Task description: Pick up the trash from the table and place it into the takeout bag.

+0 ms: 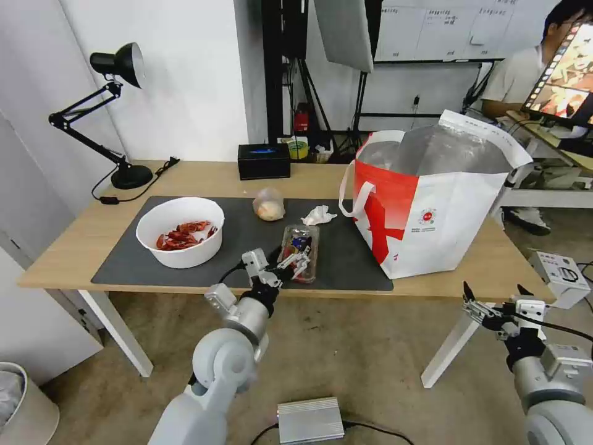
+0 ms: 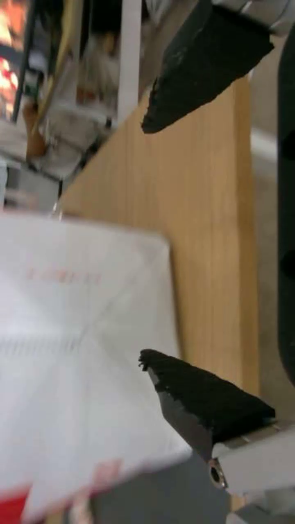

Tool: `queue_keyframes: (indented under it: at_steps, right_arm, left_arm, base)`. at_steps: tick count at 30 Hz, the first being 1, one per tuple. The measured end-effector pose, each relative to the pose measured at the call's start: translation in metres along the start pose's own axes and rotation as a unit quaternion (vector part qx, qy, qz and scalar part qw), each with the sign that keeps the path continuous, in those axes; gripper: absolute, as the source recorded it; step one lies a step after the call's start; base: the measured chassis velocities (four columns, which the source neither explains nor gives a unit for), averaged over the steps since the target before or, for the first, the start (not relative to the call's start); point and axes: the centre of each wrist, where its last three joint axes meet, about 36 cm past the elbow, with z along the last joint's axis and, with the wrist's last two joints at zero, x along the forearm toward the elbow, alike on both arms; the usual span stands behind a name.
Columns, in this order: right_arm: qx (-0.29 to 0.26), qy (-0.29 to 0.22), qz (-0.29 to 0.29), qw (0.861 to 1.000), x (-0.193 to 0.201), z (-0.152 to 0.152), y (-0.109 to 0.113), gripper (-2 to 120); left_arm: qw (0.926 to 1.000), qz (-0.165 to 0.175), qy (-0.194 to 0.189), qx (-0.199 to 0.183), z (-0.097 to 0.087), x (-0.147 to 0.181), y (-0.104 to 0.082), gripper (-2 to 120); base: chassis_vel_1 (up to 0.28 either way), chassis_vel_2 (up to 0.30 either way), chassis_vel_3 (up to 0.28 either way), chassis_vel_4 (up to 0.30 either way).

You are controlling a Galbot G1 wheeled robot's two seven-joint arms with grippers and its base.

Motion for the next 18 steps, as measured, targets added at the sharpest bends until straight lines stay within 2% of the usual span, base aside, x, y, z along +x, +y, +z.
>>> queue_keyframes:
  at_steps: [3,4,6,7,9,10,12,14,16,18]
  right_arm:
    - [0.0,0.0,0.0,1.0,0.0,0.0,0.0,100]
    - [-0.07,-0.008,-0.063,0.996,0.003,-0.01,0.019,100]
    - [-0.098,-0.01,-0.086,0.991,0.002,-0.015,0.029,100]
    - [-0.098,-0.01,-0.086,0.991,0.002,-0.015,0.029,100]
    - [-0.128,-0.011,-0.112,0.985,0.0,-0.021,0.039,100]
    - [-0.128,-0.011,-0.112,0.985,0.0,-0.021,0.039,100]
    - [-0.165,-0.011,-0.139,0.976,-0.006,-0.028,0.051,100]
    - [-0.175,-0.009,-0.146,0.974,-0.008,-0.03,0.054,100]
    - [-0.215,-0.004,-0.166,0.962,-0.017,-0.039,0.065,100]
    - [-0.231,0.0,-0.174,0.957,-0.02,-0.042,0.069,100]
  left_arm:
    - [1.0,0.0,0.0,0.0,0.0,0.0,0.0,100]
    - [0.9958,0.001,0.011,-0.091,0.008,-0.006,0.019,89]
    - [0.9912,0.005,0.013,-0.132,0.012,-0.007,0.026,81]
    - [0.9912,0.005,0.013,-0.132,0.012,-0.007,0.026,81]
    - [0.987,0.009,0.014,-0.16,0.014,-0.007,0.031,71]
    - [0.987,0.009,0.014,-0.16,0.014,-0.007,0.031,71]
    - [0.984,0.014,0.014,-0.177,0.015,-0.007,0.031,59]
    - [0.9829,0.015,0.014,-0.183,0.015,-0.007,0.031,57]
    - [0.9783,0.023,0.014,-0.206,0.016,-0.005,0.033,44]
    - [0.9769,0.024,0.014,-0.212,0.016,-0.004,0.034,40]
  base:
    - [0.0,0.0,0.0,0.0]
    - [0.0,0.0,0.0,0.0]
    - [0.0,0.0,0.0,0.0]
    - [0.0,0.0,0.0,0.0]
    - [0.0,0.0,0.0,0.0]
    - [0.0,0.0,0.0,0.0]
    - [0.0,0.0,0.0,0.0]
    - [0.0,0.0,0.0,0.0]
    - [0.0,0.0,0.0,0.0]
    - [0.0,0.0,0.0,0.0]
